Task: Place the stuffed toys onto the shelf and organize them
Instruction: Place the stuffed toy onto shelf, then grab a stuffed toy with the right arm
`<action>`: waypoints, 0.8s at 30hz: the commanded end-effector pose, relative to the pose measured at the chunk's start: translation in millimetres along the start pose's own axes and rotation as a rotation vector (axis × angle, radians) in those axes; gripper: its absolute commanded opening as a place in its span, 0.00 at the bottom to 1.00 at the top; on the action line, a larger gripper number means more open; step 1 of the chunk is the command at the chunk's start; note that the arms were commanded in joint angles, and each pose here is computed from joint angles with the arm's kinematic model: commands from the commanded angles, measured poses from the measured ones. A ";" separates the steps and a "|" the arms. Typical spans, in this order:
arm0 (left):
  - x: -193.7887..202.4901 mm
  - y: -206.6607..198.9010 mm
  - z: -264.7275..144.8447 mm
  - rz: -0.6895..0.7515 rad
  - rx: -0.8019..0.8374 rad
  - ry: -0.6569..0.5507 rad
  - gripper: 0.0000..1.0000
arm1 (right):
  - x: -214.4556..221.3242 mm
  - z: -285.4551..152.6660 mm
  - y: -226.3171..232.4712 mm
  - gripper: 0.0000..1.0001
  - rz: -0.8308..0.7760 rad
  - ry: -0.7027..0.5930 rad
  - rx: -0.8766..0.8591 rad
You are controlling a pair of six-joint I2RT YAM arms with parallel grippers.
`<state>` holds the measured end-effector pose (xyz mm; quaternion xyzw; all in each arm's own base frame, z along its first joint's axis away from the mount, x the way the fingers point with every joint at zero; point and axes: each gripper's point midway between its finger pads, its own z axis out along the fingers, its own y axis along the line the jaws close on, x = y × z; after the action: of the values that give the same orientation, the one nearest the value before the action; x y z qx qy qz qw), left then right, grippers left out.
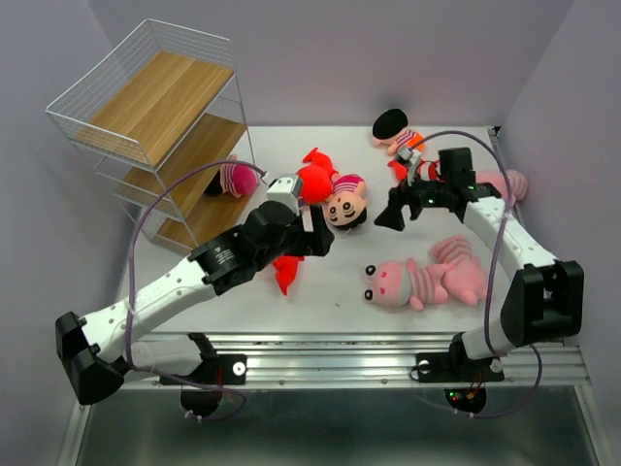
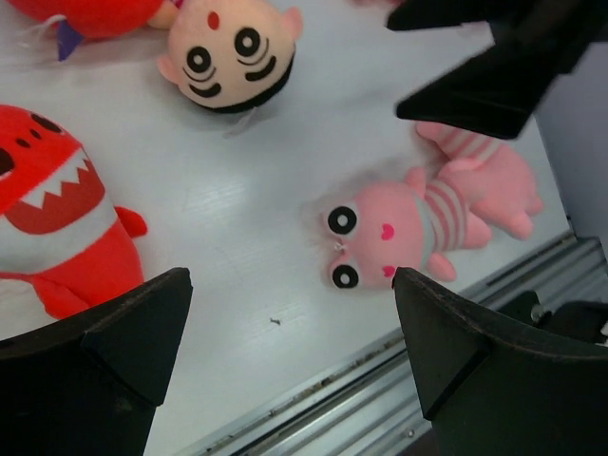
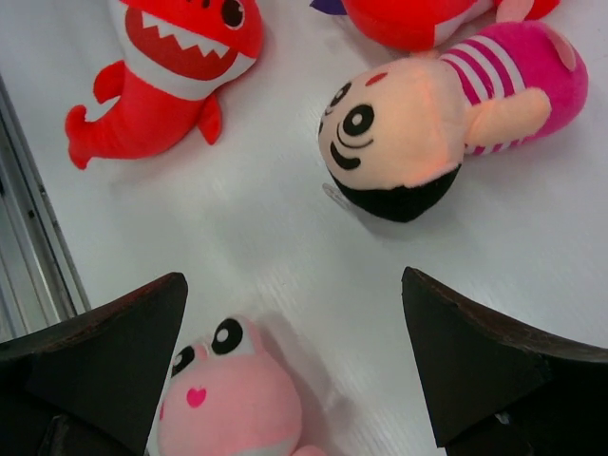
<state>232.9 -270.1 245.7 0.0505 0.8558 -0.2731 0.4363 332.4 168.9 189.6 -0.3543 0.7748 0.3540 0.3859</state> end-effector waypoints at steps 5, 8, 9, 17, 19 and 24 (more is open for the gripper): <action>20.2 -24.4 -37.0 -0.031 0.195 0.004 0.99 | -53.9 66.7 -44.4 1.00 0.031 0.033 0.333; 24.9 -20.8 -42.7 -0.043 0.199 -0.001 0.99 | -59.6 78.2 -59.0 1.00 0.016 0.054 0.415; 27.6 -16.0 -44.3 -0.048 0.193 -0.005 0.99 | -58.9 87.6 -59.6 0.99 0.013 0.066 0.411; 32.9 -3.3 -48.5 -0.051 0.173 -0.027 0.99 | -20.7 124.3 -70.6 0.84 0.065 0.168 0.455; 32.6 -2.1 -48.3 -0.033 0.173 -0.031 0.99 | -9.9 127.2 -76.2 0.75 0.075 0.194 0.473; 29.2 -3.1 -46.1 0.010 0.170 -0.040 0.99 | 5.7 128.9 -76.3 0.27 0.104 0.227 0.475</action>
<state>175.7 -250.6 232.9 0.0727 0.8367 -0.3402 0.4229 426.5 237.2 92.4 -0.2714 0.8926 0.1527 0.3261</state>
